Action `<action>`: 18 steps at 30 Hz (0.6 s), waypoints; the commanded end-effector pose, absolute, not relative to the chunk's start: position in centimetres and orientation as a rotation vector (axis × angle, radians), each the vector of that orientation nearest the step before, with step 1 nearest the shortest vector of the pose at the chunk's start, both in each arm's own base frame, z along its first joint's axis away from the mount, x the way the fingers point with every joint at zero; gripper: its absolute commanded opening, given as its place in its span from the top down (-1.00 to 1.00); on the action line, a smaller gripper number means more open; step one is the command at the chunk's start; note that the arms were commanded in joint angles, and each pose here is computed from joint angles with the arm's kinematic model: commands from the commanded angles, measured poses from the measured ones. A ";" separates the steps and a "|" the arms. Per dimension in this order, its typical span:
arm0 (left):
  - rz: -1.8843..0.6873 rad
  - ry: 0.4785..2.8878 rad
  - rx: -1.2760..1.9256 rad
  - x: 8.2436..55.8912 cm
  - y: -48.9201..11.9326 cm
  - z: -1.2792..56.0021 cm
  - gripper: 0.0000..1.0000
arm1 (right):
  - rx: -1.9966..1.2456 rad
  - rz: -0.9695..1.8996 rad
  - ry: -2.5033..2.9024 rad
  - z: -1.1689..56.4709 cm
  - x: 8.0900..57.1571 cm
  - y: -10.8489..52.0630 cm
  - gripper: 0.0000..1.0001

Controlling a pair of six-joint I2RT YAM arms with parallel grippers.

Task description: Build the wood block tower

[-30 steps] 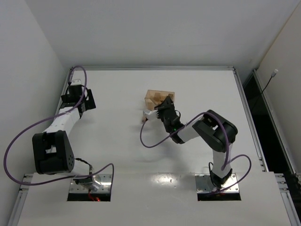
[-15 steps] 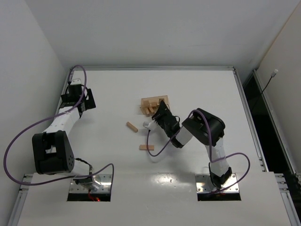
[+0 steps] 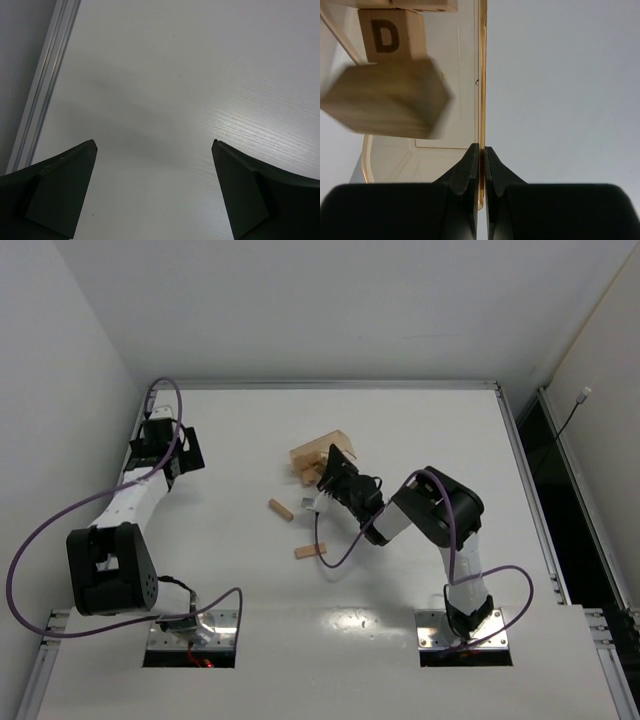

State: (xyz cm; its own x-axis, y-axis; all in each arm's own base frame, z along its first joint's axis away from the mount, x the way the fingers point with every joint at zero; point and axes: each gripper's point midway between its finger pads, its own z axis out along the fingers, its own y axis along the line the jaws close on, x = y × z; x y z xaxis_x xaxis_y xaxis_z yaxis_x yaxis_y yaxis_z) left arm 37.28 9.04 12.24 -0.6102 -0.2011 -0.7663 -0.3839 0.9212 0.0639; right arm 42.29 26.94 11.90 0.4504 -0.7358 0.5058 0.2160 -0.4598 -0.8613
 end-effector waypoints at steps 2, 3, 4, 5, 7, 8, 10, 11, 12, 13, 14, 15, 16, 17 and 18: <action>0.249 2.131 -0.429 38.0 9.1 15.7 -1.00 | -1.288 -1.508 0.167 25.3 39.0 25.6 1.00; 0.249 2.131 -0.429 38.0 9.1 15.7 -1.00 | -1.301 -1.516 0.159 25.2 39.0 25.7 1.00; 0.248 2.122 -0.428 37.9 9.1 16.1 -1.00 | -1.291 -1.514 0.149 25.6 38.9 25.8 1.00; 0.248 2.122 -0.428 37.9 9.1 16.1 -1.00 | -1.295 -1.534 0.147 25.6 39.1 25.4 1.00; 0.248 2.122 -0.428 37.9 9.1 16.1 -1.00 | -1.272 -1.541 0.146 26.5 39.0 25.4 1.00; 0.238 2.124 -0.423 38.0 9.0 16.1 -1.00 | -1.271 -1.552 0.166 26.8 39.5 25.4 1.00; 0.225 2.126 -0.417 38.0 8.7 16.0 -1.00 | -1.237 -1.555 0.153 27.9 39.5 25.6 1.00; 0.225 2.126 -0.416 38.0 8.7 16.0 -1.00 | -1.210 -1.572 0.158 28.8 39.9 25.3 1.00; 0.225 2.126 -0.416 38.0 8.7 16.0 -1.00 | -1.207 -1.573 0.158 29.0 40.1 25.4 1.00; 0.216 2.138 -0.412 38.1 8.6 15.6 -1.00 | -1.199 -1.585 0.152 29.7 40.1 25.5 1.00; 0.216 2.138 -0.412 38.1 8.6 15.6 -1.00 | -1.200 -1.605 0.158 30.0 40.4 25.5 1.00; 0.216 2.138 -0.412 38.1 8.6 15.6 -1.00 | -1.218 -1.610 0.152 29.8 40.5 25.6 1.00; 0.216 2.136 -0.412 38.4 8.6 15.7 -1.00 | -1.207 -1.628 0.126 30.4 40.4 25.9 1.00; 0.216 2.136 -0.412 38.4 8.6 15.7 -1.00 | -1.195 -1.642 0.119 30.9 40.5 26.0 1.00; 0.206 2.147 -0.407 38.3 8.5 15.6 -1.00 | -1.210 -1.646 0.114 30.8 40.8 26.2 1.00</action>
